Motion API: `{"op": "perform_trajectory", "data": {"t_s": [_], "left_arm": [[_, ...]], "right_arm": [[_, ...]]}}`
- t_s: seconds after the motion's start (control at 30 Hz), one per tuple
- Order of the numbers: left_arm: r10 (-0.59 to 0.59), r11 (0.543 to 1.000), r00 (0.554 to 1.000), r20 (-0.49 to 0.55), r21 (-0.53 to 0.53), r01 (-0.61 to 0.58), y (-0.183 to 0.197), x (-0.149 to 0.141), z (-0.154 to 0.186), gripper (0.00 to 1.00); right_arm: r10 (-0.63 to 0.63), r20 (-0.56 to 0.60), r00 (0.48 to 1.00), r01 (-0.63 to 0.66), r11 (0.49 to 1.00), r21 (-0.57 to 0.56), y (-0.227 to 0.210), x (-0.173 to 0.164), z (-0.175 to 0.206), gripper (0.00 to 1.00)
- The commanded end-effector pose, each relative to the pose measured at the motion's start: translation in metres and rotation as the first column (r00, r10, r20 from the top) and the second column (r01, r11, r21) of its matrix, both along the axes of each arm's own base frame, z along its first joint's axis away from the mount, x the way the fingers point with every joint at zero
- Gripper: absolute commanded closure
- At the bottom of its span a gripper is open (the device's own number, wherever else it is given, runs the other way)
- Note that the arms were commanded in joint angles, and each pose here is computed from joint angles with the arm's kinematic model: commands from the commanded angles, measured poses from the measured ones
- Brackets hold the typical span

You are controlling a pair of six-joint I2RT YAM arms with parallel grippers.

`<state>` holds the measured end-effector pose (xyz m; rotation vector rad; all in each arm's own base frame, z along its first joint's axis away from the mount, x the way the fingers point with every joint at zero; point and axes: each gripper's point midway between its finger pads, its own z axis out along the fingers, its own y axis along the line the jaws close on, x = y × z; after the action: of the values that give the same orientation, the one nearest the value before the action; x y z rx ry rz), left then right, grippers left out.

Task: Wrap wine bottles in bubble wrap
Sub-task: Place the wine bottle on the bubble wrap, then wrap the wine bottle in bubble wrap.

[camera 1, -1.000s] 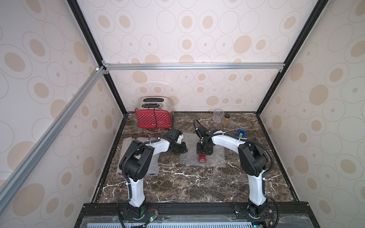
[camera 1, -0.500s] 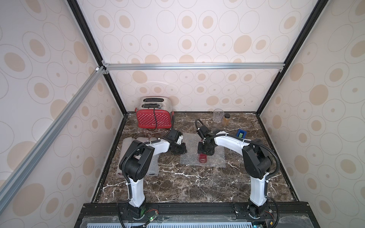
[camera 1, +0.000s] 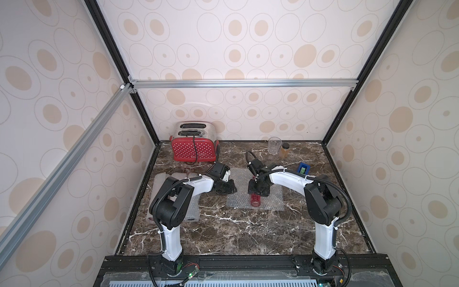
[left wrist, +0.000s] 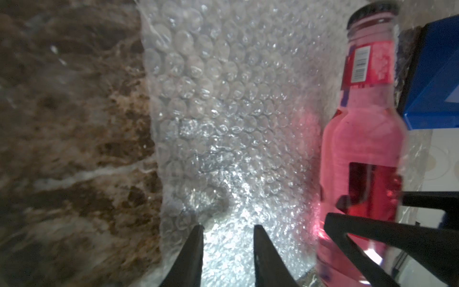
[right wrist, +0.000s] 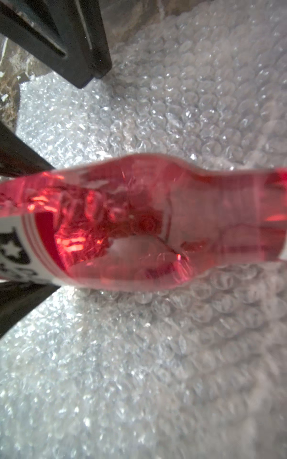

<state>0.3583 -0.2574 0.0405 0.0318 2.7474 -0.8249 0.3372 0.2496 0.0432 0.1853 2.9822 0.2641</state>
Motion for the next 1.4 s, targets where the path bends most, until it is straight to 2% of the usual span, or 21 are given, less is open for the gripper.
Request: {"op": "perform_trajectory", "data": {"t_s": [0.0, 0.1, 0.13, 0.4, 0.57, 0.8, 1.07, 1.37], "left_arm": [[-0.016, 0.997, 0.997, 0.071, -0.079, 0.022, -0.019, 0.010, 0.050, 0.52], [-0.040, 0.993, 0.994, 0.100, -0.106, 0.051, -0.029, 0.011, 0.068, 0.45], [-0.051, 0.992, 0.993, 0.106, -0.112, 0.063, -0.032, 0.011, 0.073, 0.44], [-0.115, 0.982, 0.990, 0.085, -0.138, 0.126, -0.060, 0.008, 0.073, 0.44], [-0.157, 0.978, 0.986, 0.050, -0.132, 0.162, -0.077, 0.002, 0.064, 0.38], [-0.173, 0.981, 0.985, -0.004, -0.092, 0.172, -0.080, -0.010, 0.036, 0.40], [-0.179, 0.982, 0.983, -0.032, -0.060, 0.177, -0.077, -0.013, 0.016, 0.46], [-0.182, 0.983, 0.982, -0.060, -0.027, 0.180, -0.074, -0.014, -0.002, 0.53]], "right_arm": [[0.018, 0.054, 0.998, -0.019, 1.000, 0.001, 0.000, 0.003, 0.028, 0.32], [0.020, 0.067, 0.998, -0.020, 1.000, 0.004, -0.001, 0.003, 0.033, 0.27], [0.020, 0.066, 0.998, -0.021, 1.000, 0.008, -0.002, 0.003, 0.036, 0.22], [-0.054, 0.145, 0.988, 0.044, 0.996, 0.073, -0.054, 0.003, 0.074, 0.23], [-0.115, 0.122, 0.986, 0.099, 0.987, 0.126, -0.098, -0.006, 0.055, 0.23], [-0.177, 0.073, 0.981, 0.164, 0.974, 0.159, -0.134, -0.021, 0.018, 0.26], [-0.164, 0.031, 0.986, 0.156, 0.972, 0.178, -0.138, -0.025, -0.016, 0.28], [-0.079, 0.025, 0.997, 0.064, 0.923, 0.380, -0.100, -0.015, -0.024, 0.32]]}}
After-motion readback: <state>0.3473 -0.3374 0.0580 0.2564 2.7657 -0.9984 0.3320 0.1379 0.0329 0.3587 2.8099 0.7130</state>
